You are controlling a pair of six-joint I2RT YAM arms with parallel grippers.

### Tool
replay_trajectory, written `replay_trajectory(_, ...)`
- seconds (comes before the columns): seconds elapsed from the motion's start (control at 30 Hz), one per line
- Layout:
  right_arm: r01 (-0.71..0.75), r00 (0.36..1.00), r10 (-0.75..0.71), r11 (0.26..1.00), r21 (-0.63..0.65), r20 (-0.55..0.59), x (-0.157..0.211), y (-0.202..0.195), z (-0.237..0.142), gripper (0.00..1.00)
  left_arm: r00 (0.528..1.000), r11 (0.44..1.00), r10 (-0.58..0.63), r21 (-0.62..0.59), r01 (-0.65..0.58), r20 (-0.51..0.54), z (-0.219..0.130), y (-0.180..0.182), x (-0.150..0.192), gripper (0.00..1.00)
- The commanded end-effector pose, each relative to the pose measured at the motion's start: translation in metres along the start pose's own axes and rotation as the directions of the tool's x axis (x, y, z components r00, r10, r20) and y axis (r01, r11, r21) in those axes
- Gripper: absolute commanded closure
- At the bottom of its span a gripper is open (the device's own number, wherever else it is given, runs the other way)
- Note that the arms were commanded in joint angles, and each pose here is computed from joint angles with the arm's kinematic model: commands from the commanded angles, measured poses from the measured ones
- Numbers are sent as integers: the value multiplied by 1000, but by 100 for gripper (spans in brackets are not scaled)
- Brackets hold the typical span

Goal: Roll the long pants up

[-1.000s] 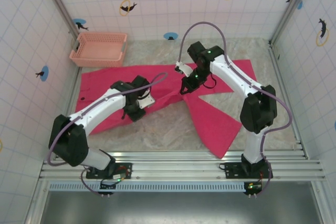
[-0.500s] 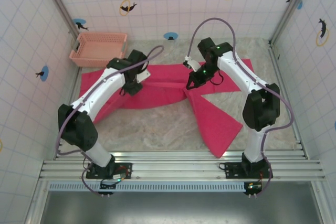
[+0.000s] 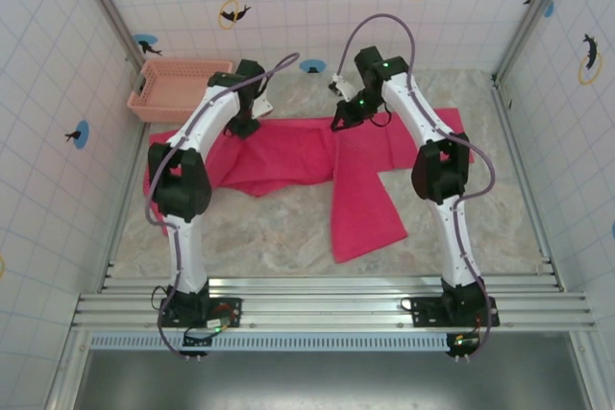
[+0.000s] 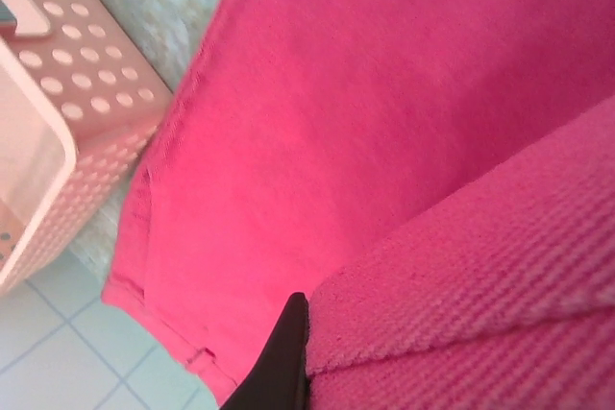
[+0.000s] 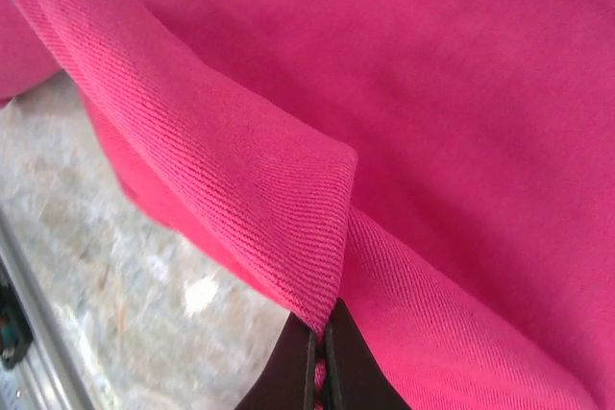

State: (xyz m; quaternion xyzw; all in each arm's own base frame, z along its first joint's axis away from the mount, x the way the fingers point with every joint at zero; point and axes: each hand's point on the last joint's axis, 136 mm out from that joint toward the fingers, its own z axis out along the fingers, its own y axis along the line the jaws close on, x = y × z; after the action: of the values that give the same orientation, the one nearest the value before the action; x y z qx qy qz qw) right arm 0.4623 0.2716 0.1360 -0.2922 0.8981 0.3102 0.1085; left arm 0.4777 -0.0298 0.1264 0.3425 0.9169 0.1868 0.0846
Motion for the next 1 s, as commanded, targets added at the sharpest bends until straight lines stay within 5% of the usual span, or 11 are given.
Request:
replay_trajectory(0.0,-154,988,155,986,67,-13,8,-51,-6,95,995,998,-50,-37,47,-84,25,31,14,93)
replay_trajectory(0.1,-162,986,157,977,137,48,-6,-76,-4,71,994,997,-71,-19,70,-87,42,28,3,88)
replay_trajectory(0.27,-134,983,84,936,326,163,-28,-95,-62,49,989,997,-77,9,79,-123,74,16,-1,57)
replay_trajectory(0.43,-72,996,53,938,340,67,7,-43,-89,47,989,993,-110,25,113,-100,75,14,-7,34)
replay_trajectory(0.53,34,999,-23,944,329,-37,43,19,-71,47,987,987,-147,47,151,-70,70,13,-14,25)
replay_trajectory(0.63,182,973,-121,925,333,-196,94,69,-37,46,977,976,-210,52,213,-45,60,15,-18,3)
replay_trajectory(0.97,278,923,-176,920,277,-343,217,138,49,47,935,932,-353,-83,353,7,-6,23,-7,3)
